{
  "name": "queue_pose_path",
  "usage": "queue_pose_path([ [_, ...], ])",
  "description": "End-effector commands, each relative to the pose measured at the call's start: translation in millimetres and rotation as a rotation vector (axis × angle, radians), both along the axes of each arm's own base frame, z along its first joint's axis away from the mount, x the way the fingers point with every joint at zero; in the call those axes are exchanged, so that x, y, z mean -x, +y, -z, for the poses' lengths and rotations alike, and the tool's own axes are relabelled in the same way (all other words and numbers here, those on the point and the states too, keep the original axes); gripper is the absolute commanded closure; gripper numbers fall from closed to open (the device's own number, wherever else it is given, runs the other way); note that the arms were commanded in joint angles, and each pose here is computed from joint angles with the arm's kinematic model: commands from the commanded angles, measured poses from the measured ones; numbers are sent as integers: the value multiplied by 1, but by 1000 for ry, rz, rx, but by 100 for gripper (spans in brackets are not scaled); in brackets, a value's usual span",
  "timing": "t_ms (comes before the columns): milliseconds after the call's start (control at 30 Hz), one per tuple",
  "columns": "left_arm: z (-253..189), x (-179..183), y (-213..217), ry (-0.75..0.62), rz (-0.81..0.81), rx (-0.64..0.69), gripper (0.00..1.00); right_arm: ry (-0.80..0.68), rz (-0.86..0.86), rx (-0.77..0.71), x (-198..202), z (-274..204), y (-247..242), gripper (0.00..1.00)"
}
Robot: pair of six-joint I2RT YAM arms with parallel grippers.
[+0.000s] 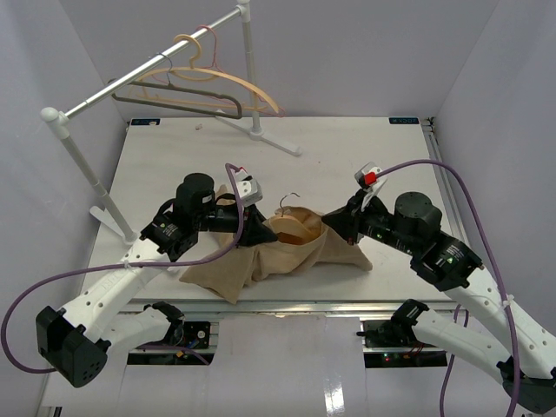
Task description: Place the t-shirt on the hanger
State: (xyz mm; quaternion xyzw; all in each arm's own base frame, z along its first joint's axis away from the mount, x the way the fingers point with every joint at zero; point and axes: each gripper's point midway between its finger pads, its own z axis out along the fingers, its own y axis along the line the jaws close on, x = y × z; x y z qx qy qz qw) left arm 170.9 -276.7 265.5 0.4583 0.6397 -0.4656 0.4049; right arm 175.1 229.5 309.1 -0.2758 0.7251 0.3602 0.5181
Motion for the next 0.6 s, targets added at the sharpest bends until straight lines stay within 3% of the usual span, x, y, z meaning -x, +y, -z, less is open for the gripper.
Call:
queue_pose_path([
  [0, -15, 25, -10, 36, 193, 81, 100, -43, -104, 70, 20, 8, -6, 92],
  [67, -15, 31, -10, 49, 231, 89, 100, -48, -159, 65, 28, 9, -2, 88],
  [333, -26, 48, -8, 99, 300, 127, 100, -110, -306, 12, 43, -18, 14, 54],
  [567, -20, 48, -8, 127, 307, 119, 100, -123, -439, -57, 49, -28, 41, 45],
])
